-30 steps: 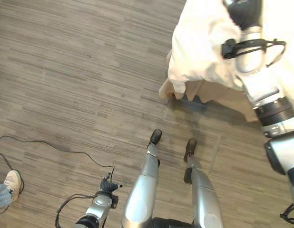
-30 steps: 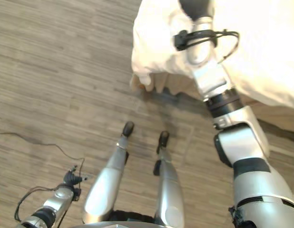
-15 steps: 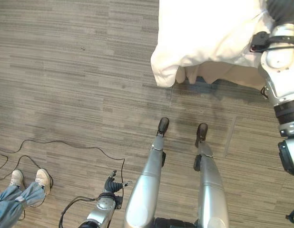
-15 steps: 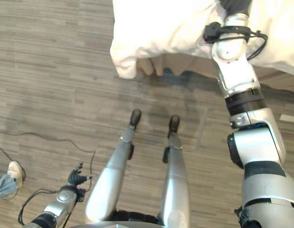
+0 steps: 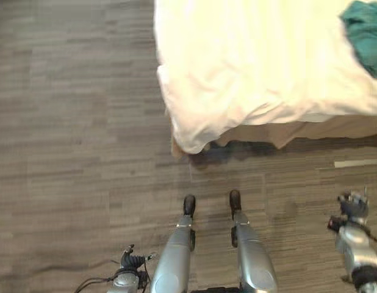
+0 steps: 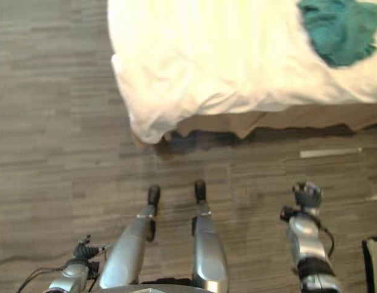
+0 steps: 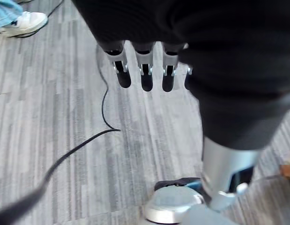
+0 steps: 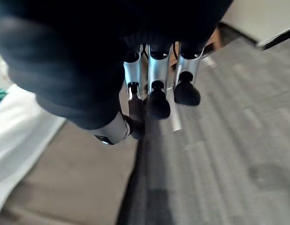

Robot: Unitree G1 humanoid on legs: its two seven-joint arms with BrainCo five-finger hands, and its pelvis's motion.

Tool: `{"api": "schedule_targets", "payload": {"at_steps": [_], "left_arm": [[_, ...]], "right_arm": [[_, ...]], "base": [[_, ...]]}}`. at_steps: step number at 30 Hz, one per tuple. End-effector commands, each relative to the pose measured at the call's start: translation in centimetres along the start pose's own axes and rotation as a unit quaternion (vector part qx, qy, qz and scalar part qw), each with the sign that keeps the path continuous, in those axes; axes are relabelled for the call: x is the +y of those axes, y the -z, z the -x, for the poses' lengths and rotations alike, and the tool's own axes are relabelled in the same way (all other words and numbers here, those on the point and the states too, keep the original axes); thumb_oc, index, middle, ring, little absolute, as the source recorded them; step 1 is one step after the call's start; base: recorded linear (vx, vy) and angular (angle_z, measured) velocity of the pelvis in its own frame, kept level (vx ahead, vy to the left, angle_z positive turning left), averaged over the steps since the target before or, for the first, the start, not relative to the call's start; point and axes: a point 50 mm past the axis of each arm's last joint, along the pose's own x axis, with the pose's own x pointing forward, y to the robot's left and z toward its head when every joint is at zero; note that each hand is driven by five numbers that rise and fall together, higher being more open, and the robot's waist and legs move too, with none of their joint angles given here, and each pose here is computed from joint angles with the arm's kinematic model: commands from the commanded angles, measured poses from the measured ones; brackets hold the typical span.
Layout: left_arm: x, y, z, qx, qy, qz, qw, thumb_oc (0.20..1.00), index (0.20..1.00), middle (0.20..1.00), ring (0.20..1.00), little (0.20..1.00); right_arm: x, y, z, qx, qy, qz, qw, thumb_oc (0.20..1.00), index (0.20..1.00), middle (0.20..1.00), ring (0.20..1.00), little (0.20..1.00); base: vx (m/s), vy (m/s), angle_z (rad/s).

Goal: Tidy up the quilt and then pick up the clothes from the bed and put them into the laundry hamper.

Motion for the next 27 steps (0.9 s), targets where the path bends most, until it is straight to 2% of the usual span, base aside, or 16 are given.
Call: {"api": "schedule_targets", "payload": {"at_steps": [1,5,6,8,12,14,18,23,27], "left_arm": [[-1.2,3.1,0.6,0.074,-0.02,0.024,0.997,1.0,1.0,1.0,1.0,1.0],[-2.5,4.3,0.8,0.128,-0.037,0.027,0.991,1.0,1.0,1.0,1.0,1.0],[-2.8,4.7,1.0,0.145,-0.037,0.017,0.989,1.0,1.0,1.0,1.0,1.0],[-3.2,5.5,1.3,0.159,-0.039,0.003,0.987,1.0,1.0,1.0,1.0,1.0],[-3.6,6.5,1.7,0.171,-0.03,-0.027,0.984,1.0,1.0,1.0,1.0,1.0],[-3.3,7.0,1.9,0.17,-0.026,-0.048,0.984,1.0,1.0,1.0,1.0,1.0],[-2.6,6.5,1.5,0.163,-0.024,-0.062,0.984,1.0,1.0,1.0,1.0,1.0],[-0.6,6.6,1.2,0.182,-0.059,0.001,0.981,1.0,1.0,1.0,1.0,1.0],[0.3,6.9,1.2,0.193,-0.068,0.008,0.979,1.0,1.0,1.0,1.0,1.0]], "right_arm": [[2.1,1.4,0.6,0.029,-0.086,0.085,0.992,1.0,1.0,1.0,1.0,1.0],[2.8,10.4,4.5,0.22,-0.109,0.213,0.946,1.0,1.0,1.0,1.0,1.0],[2.4,12.8,6.2,0.283,-0.101,0.22,0.928,1.0,1.0,1.0,1.0,1.0],[2.6,14.7,8.1,0.339,-0.112,0.217,0.909,1.0,1.0,1.0,1.0,1.0],[3.1,15.9,9.8,0.358,-0.121,0.22,0.899,1.0,1.0,1.0,1.0,1.0],[2.7,15.9,9.8,0.359,-0.083,0.154,0.917,1.0,1.0,1.0,1.0,1.0],[2.4,15.6,9.5,0.334,-0.09,0.153,0.926,1.0,1.0,1.0,1.0,1.0],[1.7,15.9,9.5,0.323,-0.125,0.202,0.916,1.0,1.0,1.0,1.0,1.0],[0.2,16.9,10.3,0.35,-0.105,0.217,0.905,1.0,1.0,1.0,1.0,1.0]], "base": [[0.03,0.052,-0.21],[0.08,0.046,0.01],[0.15,0.033,0.21],[0.13,0.032,0.11],[0.05,-0.035,-0.02],[-0.06,-0.075,-0.09],[-0.07,0.009,-0.87],[0.0,-0.054,-2.23],[0.19,-0.137,-2.05]]}}
